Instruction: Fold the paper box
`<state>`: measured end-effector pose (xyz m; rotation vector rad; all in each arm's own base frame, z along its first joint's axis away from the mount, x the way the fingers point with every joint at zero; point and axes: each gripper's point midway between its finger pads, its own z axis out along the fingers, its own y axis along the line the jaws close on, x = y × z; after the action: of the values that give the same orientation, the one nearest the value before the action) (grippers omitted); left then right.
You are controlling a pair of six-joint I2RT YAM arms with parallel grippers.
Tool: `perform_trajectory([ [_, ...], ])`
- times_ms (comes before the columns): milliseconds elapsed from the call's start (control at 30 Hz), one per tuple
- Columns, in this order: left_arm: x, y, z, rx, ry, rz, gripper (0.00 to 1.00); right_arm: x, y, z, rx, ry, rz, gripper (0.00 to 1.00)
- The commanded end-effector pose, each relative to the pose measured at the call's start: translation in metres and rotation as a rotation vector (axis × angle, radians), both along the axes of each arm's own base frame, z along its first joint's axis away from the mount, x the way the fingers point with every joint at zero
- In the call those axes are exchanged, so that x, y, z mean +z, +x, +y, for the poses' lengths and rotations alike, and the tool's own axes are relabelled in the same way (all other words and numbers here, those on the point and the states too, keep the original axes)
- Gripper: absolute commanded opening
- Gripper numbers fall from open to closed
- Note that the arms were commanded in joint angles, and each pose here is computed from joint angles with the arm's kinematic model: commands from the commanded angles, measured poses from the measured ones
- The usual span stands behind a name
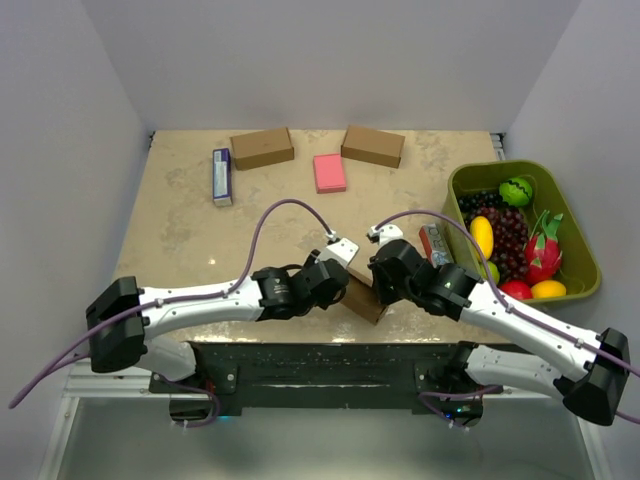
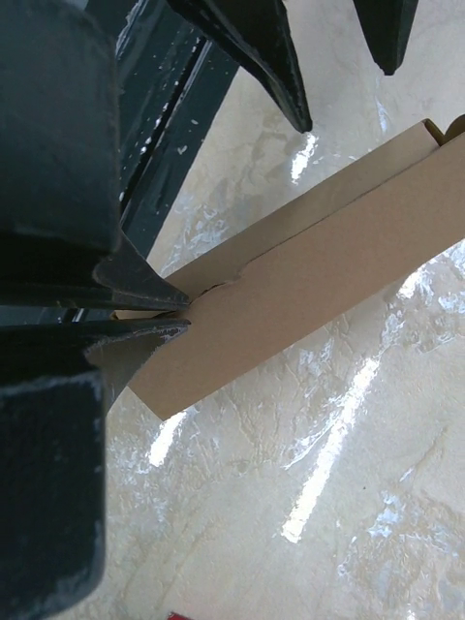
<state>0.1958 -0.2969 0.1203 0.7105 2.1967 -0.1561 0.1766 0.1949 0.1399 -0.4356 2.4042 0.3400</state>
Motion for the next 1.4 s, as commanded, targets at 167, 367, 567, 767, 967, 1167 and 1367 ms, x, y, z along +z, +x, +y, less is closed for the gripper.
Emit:
perform_trajectory([
  [167,0.024,-0.016,-0.007,-0.085,-0.144,0.010,0.55,-0.006,-0.002,-0.001,0.000,-0.018,0.016,0.06],
  [367,0.056,-0.023,-0.008,-0.115,-0.282,0.002,0.60,-0.009,-0.003,0.002,0.008,-0.018,0.024,0.06],
  [567,0.107,0.004,-0.009,-0.089,-0.492,-0.024,0.68,-0.011,-0.004,0.004,0.015,-0.008,0.033,0.05],
  [767,0.108,0.036,-0.013,-0.066,-0.526,-0.042,0.70,-0.012,-0.006,0.006,0.021,-0.006,0.038,0.05],
  [967,0.096,0.064,-0.019,-0.051,-0.557,-0.025,0.70,-0.013,-0.007,0.007,0.026,-0.007,0.042,0.04],
  [1167,0.080,0.085,-0.022,-0.051,-0.565,-0.019,0.67,-0.014,-0.007,0.007,0.029,-0.012,0.046,0.04],
  [1367,0.048,0.090,-0.022,-0.050,-0.547,0.026,0.64,-0.016,-0.007,0.007,0.029,-0.016,0.047,0.04],
])
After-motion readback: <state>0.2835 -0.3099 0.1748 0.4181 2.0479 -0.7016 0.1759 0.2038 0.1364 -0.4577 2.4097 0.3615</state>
